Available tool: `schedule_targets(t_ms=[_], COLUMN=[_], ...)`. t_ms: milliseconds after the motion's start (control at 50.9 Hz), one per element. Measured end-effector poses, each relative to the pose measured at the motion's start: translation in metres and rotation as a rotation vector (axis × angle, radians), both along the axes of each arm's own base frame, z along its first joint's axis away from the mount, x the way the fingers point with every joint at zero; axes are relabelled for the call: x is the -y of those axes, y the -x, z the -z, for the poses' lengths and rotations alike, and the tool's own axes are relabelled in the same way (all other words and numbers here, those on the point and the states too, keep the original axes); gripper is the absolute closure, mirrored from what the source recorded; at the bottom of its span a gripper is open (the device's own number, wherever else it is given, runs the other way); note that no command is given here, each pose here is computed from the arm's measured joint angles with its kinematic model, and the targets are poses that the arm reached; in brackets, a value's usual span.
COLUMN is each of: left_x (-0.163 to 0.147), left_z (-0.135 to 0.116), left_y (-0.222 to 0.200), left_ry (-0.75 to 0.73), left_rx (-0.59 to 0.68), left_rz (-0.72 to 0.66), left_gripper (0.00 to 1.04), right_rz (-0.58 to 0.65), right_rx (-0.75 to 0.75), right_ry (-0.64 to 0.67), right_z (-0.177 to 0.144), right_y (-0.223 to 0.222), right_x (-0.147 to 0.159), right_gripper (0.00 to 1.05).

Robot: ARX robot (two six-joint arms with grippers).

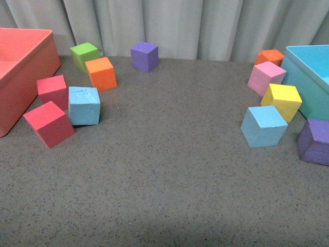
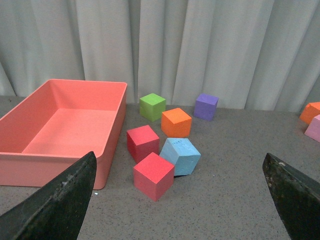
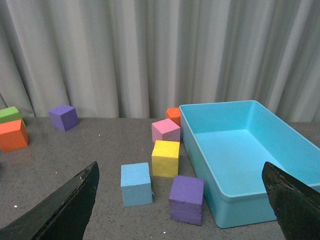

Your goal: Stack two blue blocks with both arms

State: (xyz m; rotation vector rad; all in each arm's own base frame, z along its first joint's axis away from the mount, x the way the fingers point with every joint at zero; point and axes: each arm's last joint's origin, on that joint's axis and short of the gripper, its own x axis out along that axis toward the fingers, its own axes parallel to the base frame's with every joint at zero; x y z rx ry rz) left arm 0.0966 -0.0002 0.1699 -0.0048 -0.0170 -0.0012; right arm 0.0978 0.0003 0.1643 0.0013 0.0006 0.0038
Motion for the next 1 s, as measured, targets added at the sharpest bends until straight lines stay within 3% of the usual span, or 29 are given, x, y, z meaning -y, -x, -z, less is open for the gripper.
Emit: schedule_targets(t_ms=[39, 138, 177, 354, 511, 649, 727, 904, 1002], left_x=[0.000, 0.000, 0.000, 0.000, 0.000, 0.000, 0.000, 0.000, 0.000], left_z=[0.000, 0.000, 0.000, 0.000, 0.000, 0.000, 0.000, 0.000, 0.000], left_y=[0.000, 0.000, 0.000, 0.000, 0.000, 0.000, 0.000, 0.000, 0.000], left_ry=[0.000, 0.000, 0.000, 0.000, 0.000, 0.000, 0.000, 0.000, 0.000], left_rx=[0.000, 0.000, 0.000, 0.000, 0.000, 0.000, 0.000, 0.000, 0.000], left_rz=[0.000, -0.001, -0.001, -0.001, -0.001, -0.001, -0.001, -0.001, -0.001], left_gripper=[0.07, 0.07, 0.07, 0.07, 0.07, 0.07, 0.07, 0.07, 0.07], right_rz=[0.000, 0.286, 0.305, 0.180, 0.112, 0.085, 0.011, -0.025, -0.055], right_rx=[-0.001, -0.128, -0.156, -0.239, -0.403, -0.672, -0.802, -0.960, -1.007], right_ry=[0.000, 0.161, 0.173, 0.032, -0.018, -0.045, -0.055, 0.035, 0.019], right_z=[0.000, -0.001, -0.005, -0.033, -0.030, -0.011, 0.003, 0.028, 0.038], right_y=[0.000, -0.007, -0.013, -0.077, -0.132, -0.199, -0.226, -0.268, -0.281], right_x=[0.000, 0.001, 0.002, 0.000, -0.008, -0.020, -0.031, -0.050, -0.054], right_gripper=[0.10, 0.10, 0.10, 0.10, 0.10, 0.10, 0.10, 0.10, 0.10])
